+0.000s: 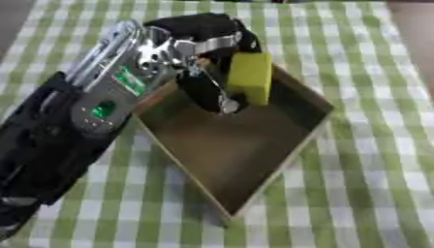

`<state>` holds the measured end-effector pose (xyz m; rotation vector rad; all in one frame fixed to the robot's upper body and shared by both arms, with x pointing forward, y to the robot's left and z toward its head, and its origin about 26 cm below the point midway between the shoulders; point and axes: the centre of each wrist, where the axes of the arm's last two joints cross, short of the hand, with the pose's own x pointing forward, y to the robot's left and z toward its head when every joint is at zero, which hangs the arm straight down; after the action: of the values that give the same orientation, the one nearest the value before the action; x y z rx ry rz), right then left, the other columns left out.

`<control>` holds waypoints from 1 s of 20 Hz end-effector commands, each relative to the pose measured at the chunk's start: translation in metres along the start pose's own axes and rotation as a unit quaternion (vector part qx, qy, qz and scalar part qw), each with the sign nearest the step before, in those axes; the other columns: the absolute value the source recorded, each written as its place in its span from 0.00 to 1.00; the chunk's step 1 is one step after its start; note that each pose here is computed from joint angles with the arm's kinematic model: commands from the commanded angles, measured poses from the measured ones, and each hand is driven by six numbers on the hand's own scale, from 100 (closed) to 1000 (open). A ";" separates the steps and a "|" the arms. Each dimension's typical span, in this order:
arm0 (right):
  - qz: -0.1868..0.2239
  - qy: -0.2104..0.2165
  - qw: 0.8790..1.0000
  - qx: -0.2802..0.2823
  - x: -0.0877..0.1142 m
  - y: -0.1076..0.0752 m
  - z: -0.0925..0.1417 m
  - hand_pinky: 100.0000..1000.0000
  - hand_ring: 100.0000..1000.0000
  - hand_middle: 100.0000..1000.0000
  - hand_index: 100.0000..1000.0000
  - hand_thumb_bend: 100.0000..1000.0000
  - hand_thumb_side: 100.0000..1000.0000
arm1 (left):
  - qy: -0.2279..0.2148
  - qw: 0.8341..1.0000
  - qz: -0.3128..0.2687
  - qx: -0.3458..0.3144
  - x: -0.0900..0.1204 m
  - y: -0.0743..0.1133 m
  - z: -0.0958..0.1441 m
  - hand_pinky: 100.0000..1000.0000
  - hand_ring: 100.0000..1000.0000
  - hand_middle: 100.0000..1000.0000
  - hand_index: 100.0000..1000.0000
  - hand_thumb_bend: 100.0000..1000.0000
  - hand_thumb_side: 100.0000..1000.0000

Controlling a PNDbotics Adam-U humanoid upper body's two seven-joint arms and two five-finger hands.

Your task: Pick up objects on the table and place them in the box.

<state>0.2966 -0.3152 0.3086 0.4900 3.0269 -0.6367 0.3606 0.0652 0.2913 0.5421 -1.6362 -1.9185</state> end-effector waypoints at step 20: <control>0.007 -0.015 1.000 0.000 0.004 -0.007 -0.008 0.88 0.61 0.58 0.82 0.00 0.40 | -0.012 0.993 -0.091 -0.069 -0.003 -0.039 -0.032 0.82 0.82 0.80 0.89 0.59 0.26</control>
<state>0.2965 -0.3154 0.3085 0.4859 3.0303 -0.6296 0.3792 0.0446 0.2368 0.5791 -1.4715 -2.1539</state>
